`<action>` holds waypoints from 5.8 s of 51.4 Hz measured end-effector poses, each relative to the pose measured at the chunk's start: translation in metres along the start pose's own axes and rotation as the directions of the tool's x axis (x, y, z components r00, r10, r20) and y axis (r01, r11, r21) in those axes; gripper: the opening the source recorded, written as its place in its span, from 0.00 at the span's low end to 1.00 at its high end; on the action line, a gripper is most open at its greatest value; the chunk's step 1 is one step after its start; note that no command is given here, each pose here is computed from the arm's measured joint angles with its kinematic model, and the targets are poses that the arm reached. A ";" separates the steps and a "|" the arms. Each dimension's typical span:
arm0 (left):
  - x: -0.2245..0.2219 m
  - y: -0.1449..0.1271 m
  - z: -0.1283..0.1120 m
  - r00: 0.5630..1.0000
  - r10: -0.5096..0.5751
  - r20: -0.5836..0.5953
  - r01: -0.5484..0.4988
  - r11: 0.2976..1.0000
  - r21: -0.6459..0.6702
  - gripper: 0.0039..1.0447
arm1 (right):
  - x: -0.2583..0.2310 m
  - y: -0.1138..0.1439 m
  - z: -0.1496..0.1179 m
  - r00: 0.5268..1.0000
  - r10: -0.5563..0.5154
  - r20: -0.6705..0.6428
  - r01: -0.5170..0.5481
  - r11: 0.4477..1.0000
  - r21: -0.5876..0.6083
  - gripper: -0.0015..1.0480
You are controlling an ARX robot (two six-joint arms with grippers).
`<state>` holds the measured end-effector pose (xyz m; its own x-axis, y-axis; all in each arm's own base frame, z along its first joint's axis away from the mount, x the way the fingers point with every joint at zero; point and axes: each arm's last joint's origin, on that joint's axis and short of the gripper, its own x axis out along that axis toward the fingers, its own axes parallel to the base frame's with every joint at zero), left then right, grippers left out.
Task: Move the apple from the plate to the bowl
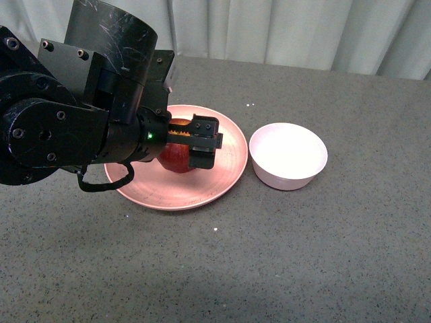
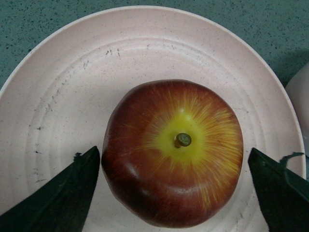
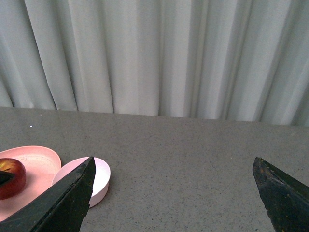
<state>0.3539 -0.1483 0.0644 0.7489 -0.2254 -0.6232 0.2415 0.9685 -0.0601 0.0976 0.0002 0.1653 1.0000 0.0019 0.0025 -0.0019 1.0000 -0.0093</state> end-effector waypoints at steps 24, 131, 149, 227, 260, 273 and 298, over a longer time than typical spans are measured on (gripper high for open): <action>-0.010 -0.018 0.011 0.998 -0.052 0.025 0.052 0.998 0.023 0.66 | 0.000 0.000 0.000 1.000 0.000 0.000 0.000 1.000 0.000 0.91; -0.059 -0.071 0.025 0.975 -0.154 0.161 0.131 0.981 0.144 0.94 | 0.000 0.000 0.000 1.000 0.000 0.000 0.000 1.000 0.000 0.91; -0.104 -0.008 -0.042 0.919 0.175 0.353 -0.206 0.977 0.052 0.69 | 0.000 0.000 0.000 1.000 0.002 0.000 -0.002 1.000 0.000 0.91; -0.276 0.080 -0.075 0.734 0.240 0.635 -0.221 0.969 -0.110 0.03 | 0.000 0.000 0.000 1.000 0.002 0.000 -0.002 1.000 0.000 0.91; -0.289 0.076 -0.091 0.755 0.240 0.610 -0.221 0.969 -0.109 0.03 | 0.000 0.000 0.000 1.000 0.002 0.000 -0.002 1.000 0.000 0.91; -0.292 0.075 -0.092 0.739 0.239 0.630 -0.221 0.969 -0.108 0.15 | 0.000 0.000 0.000 1.000 0.002 0.000 -0.002 1.000 0.000 0.91; -0.292 0.075 -0.092 0.738 0.239 0.631 -0.222 0.969 -0.107 0.94 | 0.000 0.000 0.000 1.000 0.002 0.000 -0.002 1.000 0.000 0.91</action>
<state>0.0967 -0.0002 0.1702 0.9998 -0.0019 0.0174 0.0020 1.0000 -0.0036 0.0976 0.0003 0.1653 1.0000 0.0034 0.0025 -0.0034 1.0000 -0.0093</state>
